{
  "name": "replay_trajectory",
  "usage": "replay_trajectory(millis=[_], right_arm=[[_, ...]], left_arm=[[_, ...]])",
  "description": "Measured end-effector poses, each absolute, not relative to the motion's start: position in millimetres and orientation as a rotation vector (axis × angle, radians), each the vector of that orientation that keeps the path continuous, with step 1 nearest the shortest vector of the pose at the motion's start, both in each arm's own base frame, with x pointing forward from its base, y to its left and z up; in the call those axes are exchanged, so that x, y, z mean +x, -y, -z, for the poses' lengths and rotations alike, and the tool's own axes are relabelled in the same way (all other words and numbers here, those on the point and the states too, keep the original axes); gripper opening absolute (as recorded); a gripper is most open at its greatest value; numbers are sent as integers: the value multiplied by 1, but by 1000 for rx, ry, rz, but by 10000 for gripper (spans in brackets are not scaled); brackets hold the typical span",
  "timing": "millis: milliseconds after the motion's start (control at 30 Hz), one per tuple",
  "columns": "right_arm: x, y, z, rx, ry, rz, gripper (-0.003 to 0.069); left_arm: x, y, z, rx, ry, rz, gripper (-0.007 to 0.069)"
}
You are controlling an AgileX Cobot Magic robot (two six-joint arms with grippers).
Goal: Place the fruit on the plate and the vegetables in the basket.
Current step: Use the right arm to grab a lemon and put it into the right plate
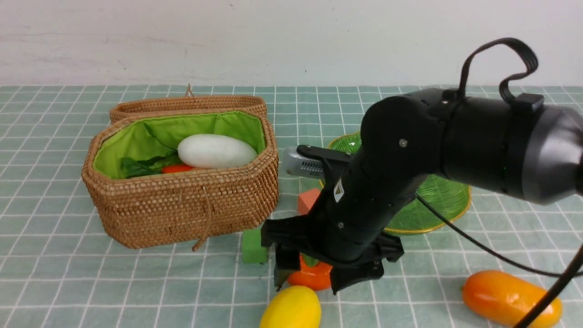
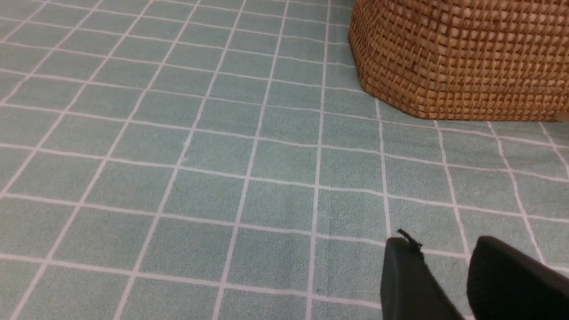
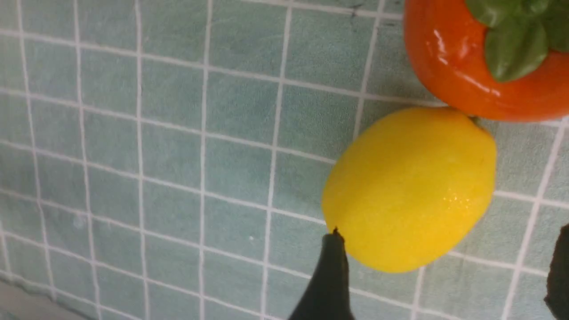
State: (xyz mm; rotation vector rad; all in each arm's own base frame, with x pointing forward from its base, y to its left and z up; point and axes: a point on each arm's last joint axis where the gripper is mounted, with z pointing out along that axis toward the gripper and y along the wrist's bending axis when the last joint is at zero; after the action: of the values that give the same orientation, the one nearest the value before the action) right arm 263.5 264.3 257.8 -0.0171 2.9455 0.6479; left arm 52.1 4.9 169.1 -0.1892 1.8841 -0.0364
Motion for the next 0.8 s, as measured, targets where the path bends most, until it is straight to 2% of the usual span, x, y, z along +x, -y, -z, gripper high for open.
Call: replay_trajectory(millis=[133, 300, 600, 800], right_arm=[[264, -273, -252, 124, -2937, -669, 596], [261, -284, -226, 295, -3026, -599, 594], [264, -284, -220, 324, -3020, -564, 594], [266, -288, -200, 339, -3060, -513, 594]], left_arm=[[52, -5, -169, -189, -1884, 36, 214], [52, -5, -169, -189, -1884, 36, 218], [52, -5, -169, -189, -1884, 36, 221], [52, -5, -169, -189, -1884, 36, 229]])
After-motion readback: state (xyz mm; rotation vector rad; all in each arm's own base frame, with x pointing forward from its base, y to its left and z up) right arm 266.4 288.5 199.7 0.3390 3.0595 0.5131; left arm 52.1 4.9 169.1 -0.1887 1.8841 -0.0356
